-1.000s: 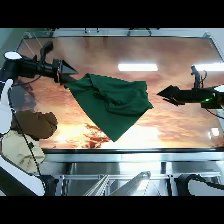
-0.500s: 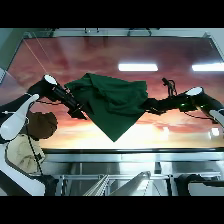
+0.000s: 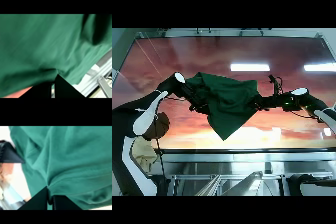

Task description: Fold the shirts.

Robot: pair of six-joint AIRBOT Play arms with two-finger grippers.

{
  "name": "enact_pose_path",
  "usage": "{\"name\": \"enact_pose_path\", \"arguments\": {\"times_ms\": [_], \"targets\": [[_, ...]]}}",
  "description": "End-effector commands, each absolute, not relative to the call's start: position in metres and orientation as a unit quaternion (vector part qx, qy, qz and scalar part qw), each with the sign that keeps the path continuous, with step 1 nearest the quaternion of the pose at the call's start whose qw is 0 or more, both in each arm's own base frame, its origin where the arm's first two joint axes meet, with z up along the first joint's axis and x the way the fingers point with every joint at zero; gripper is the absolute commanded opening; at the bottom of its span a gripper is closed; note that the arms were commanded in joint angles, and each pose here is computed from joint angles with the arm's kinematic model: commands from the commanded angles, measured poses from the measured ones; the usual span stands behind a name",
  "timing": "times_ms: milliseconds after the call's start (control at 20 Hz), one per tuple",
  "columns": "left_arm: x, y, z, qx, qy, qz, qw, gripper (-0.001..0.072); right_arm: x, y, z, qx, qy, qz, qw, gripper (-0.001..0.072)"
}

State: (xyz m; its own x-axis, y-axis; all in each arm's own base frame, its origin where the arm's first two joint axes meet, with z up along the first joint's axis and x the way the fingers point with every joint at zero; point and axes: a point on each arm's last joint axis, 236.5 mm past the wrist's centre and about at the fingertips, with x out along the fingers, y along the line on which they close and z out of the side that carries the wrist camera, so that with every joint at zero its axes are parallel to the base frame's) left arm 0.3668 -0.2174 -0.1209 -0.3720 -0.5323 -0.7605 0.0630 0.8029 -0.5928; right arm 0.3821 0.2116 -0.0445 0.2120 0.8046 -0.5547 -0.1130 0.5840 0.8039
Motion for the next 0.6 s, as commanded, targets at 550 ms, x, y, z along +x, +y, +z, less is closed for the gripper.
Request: {"name": "enact_pose_path", "arguments": {"times_ms": [550], "targets": [[0.377, -0.122, 0.282, -0.039, 0.431, -0.305, 0.848, 0.0021, 0.331, 0.080, 0.415, 0.303, 0.000, 0.456, 0.837, 0.0027]]}}
